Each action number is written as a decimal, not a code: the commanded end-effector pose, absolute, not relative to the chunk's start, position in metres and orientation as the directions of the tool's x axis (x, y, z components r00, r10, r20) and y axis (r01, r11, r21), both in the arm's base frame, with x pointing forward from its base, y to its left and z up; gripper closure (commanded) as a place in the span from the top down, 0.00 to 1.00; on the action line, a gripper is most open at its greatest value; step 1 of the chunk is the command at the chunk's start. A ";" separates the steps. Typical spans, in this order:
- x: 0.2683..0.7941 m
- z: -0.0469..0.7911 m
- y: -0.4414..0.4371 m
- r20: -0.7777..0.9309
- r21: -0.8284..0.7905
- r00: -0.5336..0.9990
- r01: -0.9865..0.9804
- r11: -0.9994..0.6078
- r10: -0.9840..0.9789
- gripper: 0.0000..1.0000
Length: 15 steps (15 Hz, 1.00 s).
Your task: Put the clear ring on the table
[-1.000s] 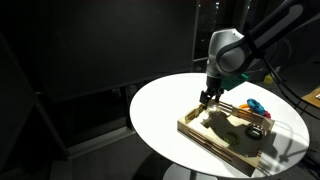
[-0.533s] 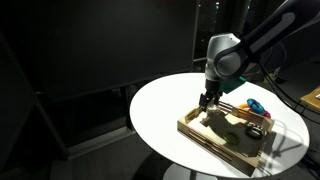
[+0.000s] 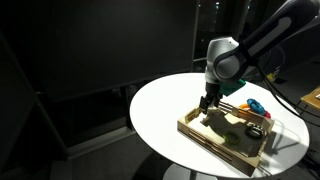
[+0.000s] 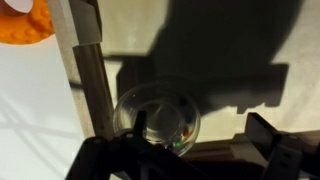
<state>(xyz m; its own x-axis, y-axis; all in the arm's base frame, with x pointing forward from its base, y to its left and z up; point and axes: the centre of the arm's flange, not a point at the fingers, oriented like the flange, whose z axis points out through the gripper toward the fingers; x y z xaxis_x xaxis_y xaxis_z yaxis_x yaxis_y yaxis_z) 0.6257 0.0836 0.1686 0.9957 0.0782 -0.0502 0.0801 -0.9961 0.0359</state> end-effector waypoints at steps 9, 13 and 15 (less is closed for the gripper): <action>0.633 0.161 0.087 -0.059 -0.004 0.995 0.086 -0.996 0.086 0.61; 0.632 0.163 0.088 -0.056 -0.002 0.995 0.088 -0.996 0.088 0.29; 0.631 0.169 0.089 -0.052 0.001 0.995 0.086 -0.996 0.086 0.12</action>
<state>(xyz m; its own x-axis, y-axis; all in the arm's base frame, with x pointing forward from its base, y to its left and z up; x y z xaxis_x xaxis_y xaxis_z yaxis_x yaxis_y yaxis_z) 0.6252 0.0893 0.1602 0.9953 0.0751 -0.0612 0.0763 -0.9969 0.0189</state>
